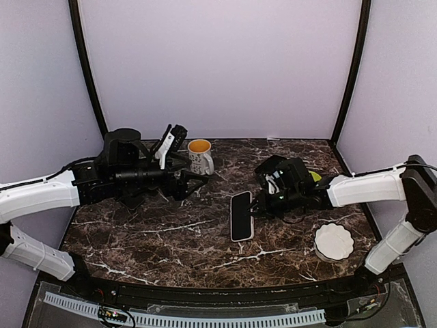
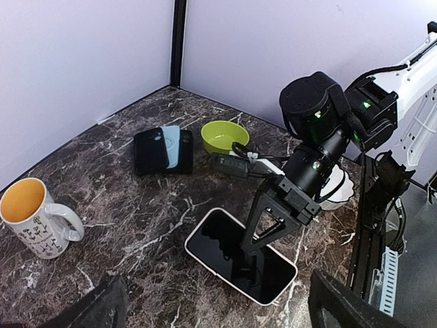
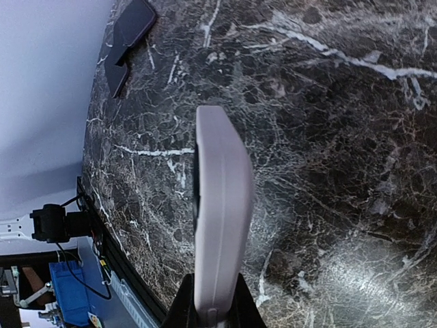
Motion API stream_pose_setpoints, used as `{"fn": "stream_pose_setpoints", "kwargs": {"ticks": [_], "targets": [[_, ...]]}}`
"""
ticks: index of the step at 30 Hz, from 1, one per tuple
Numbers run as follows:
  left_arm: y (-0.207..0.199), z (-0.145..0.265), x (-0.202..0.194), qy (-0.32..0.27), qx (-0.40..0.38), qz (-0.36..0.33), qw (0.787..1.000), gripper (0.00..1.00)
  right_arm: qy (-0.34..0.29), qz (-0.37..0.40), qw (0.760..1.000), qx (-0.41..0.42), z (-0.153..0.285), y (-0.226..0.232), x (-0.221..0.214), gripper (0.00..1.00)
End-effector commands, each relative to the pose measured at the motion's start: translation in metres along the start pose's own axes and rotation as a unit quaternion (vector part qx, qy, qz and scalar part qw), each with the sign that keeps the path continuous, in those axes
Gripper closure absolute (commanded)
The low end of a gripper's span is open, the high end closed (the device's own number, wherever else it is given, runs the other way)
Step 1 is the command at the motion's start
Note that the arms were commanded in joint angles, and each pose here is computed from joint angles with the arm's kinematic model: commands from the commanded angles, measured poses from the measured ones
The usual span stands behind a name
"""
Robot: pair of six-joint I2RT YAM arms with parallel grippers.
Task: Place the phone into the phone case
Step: Place the phone with the phone case at the center of the board.
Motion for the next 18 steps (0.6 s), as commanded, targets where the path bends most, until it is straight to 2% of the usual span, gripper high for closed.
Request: {"fn": "stream_pose_setpoints", "kwargs": {"ticks": [1, 9, 18], "targets": [[0.004, 0.003, 0.004, -0.003, 0.015, -0.003, 1.000, 0.06, -0.008, -0.019, 0.998, 0.054, -0.008, 0.002, 0.012, 1.00], [0.006, 0.001, 0.002, 0.002, 0.016, -0.005, 1.000, 0.06, 0.006, -0.058, 0.998, 0.022, -0.019, -0.032, 0.006, 1.00], [0.008, 0.001, 0.001, 0.004, 0.019, -0.003, 1.000, 0.06, 0.022, -0.070, 0.997, -0.040, -0.024, -0.058, 0.002, 0.79]]}}
Point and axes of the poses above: each gripper's point midway between its finger pads, its own z axis back along the fingers, its own y axis along the line the jaws close on, x = y × z, the point moved 8 cm from there along z, back along the fingers, and after that the axes turned 3 degrees about -z, right-handed, at the moved point
